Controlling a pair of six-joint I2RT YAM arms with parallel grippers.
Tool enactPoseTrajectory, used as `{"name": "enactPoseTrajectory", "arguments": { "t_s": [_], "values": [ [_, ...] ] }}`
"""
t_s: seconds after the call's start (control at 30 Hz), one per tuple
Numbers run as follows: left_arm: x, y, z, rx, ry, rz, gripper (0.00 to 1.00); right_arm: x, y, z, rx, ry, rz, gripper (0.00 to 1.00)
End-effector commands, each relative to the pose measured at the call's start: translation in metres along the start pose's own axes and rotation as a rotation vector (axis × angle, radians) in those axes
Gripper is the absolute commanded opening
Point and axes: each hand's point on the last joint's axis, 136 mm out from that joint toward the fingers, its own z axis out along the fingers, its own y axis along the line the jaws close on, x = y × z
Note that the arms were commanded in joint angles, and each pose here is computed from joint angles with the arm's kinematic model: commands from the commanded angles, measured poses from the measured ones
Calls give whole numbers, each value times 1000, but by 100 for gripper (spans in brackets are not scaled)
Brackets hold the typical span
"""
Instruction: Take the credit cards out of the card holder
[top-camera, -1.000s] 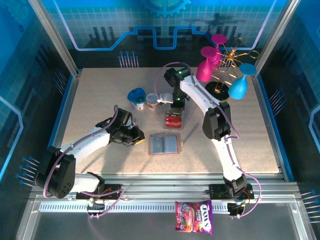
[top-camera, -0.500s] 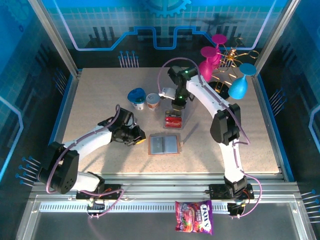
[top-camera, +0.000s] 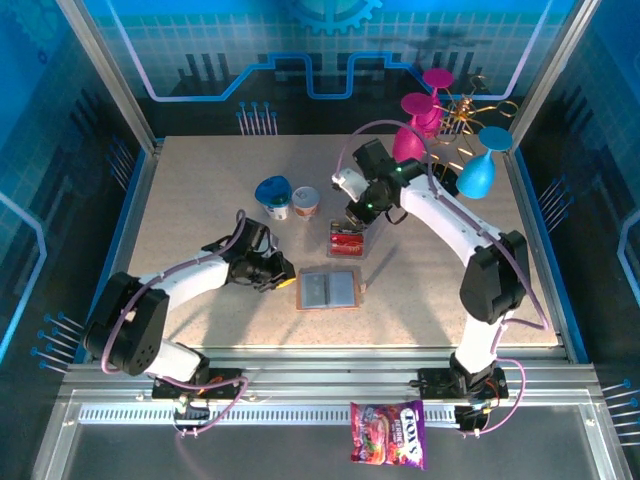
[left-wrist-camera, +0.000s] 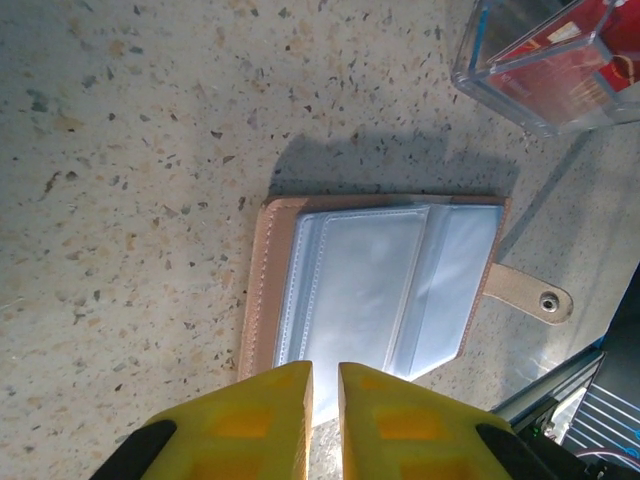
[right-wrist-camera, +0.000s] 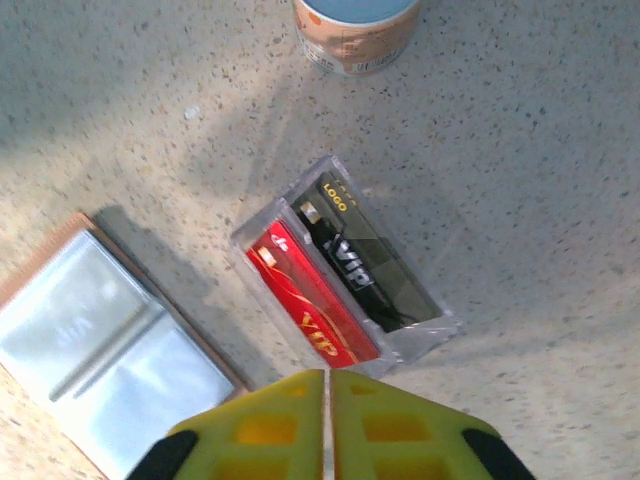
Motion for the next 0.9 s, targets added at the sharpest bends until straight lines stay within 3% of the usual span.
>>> {"name": "enactPoseTrajectory", "arguments": {
  "t_s": [0.0,0.17,0.37,0.53,0.87],
  "values": [
    [1,1,6,22,21,-11,16,-12,9,-7,-8,-100,150,11],
    [0,5,12,15,28,-24,16,-1,27,-1,-32,-118,277,11],
    [4,5,21,15,50,-21,15,17,61,16,-176,-70,487,5],
    [8,10,29,2,69,-30,15,33,87,34,-305,9,642,6],
    [9,9,41,3,90,-26,15,56,112,48,-376,72,673,5]
  ]
}}
